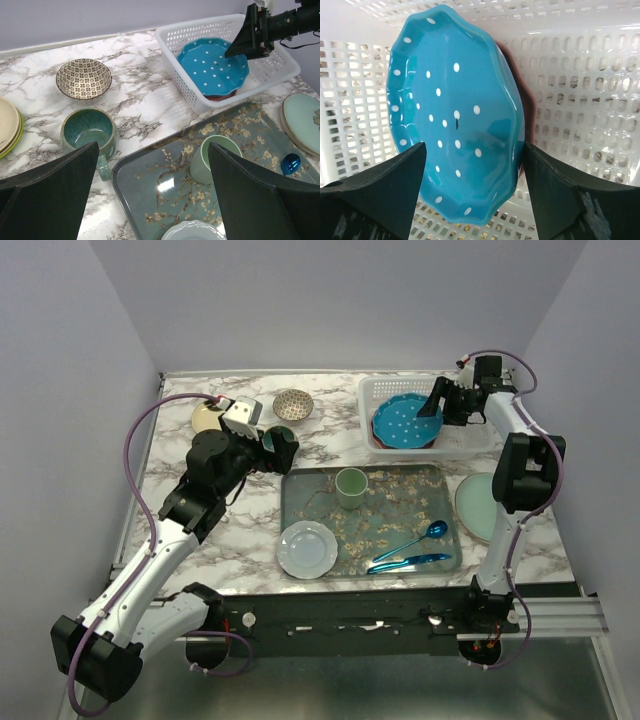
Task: Place the mixed dishes into the plastic bin
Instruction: Place the plate in the plastic bin.
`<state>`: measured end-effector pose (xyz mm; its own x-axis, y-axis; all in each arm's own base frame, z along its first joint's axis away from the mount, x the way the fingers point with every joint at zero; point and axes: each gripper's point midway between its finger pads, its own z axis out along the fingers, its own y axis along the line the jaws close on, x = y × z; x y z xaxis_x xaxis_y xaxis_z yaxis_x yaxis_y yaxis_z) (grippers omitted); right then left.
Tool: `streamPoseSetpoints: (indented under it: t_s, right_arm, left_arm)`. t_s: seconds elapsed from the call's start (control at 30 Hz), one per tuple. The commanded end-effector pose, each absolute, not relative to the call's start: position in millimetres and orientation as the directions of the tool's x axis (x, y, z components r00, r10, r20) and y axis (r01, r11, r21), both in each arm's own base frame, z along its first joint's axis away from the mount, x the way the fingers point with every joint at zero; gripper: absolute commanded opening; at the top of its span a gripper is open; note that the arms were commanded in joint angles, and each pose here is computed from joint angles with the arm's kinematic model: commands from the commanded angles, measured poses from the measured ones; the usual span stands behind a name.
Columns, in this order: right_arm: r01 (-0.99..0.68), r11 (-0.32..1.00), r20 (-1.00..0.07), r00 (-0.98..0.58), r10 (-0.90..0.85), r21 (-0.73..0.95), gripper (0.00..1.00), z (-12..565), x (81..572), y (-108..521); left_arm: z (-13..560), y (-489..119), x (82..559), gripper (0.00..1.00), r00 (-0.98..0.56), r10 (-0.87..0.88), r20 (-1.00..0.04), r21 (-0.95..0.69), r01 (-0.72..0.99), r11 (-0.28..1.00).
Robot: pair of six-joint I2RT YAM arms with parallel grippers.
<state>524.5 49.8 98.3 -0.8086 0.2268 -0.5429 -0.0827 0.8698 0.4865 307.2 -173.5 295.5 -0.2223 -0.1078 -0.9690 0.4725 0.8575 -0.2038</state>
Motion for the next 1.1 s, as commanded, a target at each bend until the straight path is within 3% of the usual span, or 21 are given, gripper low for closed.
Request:
streamPoseSetpoints:
  t_s: [0.0, 0.6, 1.07]
  right_arm:
    - [-0.117, 0.918, -0.583, -0.801, 0.139, 0.379, 0.85, 98, 533, 52]
    - [-0.132, 0.963, -0.607, -0.794, 0.039, 0.235, 0.90, 98, 533, 43]
    - [-0.398, 0.911, -0.771, -0.612, -0.174, 0.110, 0.95, 198, 485, 54]
  left_arm:
    - [309, -172, 306, 0.99, -0.193, -0.121, -0.974, -0.202, 0.486, 0.851]
    - [311, -171, 304, 0.99, -0.187, -0.124, -0.974, -0.201, 0.487, 0.850]
    - [320, -167, 299, 0.99, -0.164, -0.138, -0.977, -0.202, 0.483, 0.852]
